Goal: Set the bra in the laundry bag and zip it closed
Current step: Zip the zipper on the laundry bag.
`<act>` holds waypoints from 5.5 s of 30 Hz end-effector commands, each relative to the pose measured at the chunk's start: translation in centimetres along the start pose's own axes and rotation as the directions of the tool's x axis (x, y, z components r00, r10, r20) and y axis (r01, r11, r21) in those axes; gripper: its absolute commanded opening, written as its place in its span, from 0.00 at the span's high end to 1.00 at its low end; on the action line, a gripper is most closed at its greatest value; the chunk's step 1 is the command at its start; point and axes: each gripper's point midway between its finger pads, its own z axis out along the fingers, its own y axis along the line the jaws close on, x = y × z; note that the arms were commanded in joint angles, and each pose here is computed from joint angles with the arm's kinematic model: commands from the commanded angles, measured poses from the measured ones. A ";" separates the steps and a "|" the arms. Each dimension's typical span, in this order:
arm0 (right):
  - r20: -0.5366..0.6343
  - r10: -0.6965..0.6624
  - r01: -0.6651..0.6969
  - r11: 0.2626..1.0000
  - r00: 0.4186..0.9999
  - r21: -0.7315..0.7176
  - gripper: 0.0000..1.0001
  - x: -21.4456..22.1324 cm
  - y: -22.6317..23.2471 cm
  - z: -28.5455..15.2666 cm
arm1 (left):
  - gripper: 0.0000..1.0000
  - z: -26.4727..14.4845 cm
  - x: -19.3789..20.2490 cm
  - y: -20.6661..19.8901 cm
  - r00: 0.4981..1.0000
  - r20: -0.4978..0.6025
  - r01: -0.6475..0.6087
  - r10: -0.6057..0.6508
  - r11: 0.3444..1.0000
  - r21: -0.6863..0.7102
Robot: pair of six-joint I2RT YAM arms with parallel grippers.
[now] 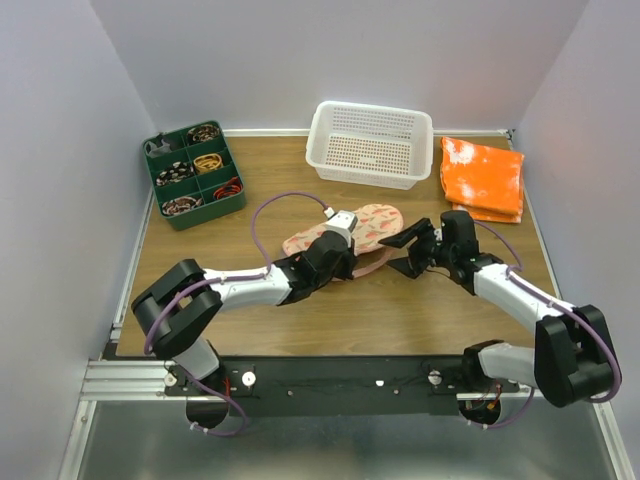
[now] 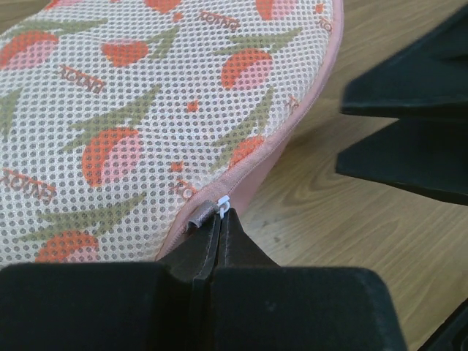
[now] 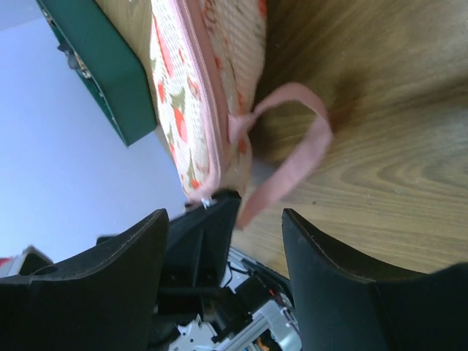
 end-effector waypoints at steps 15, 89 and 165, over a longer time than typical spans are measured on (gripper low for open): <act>-0.024 0.030 -0.031 0.998 0.999 -0.056 0.54 -0.4 1.4 1.8 | 1.00 0.8 0.1 -2.9 1.000 -0.004 -0.007 0.007 1.000 -0.003; -0.128 -0.080 0.067 0.993 0.989 -0.096 0.47 1.6 2.7 0.5 | 1.00 -2.1 -3.0 -2.0 0.998 0.012 -0.065 0.066 0.994 -0.088; -0.175 -0.053 0.036 0.994 0.983 -0.100 0.46 3.9 2.9 2.3 | 1.00 -2.2 -3.3 -2.8 0.997 0.021 -0.066 0.068 0.995 -0.071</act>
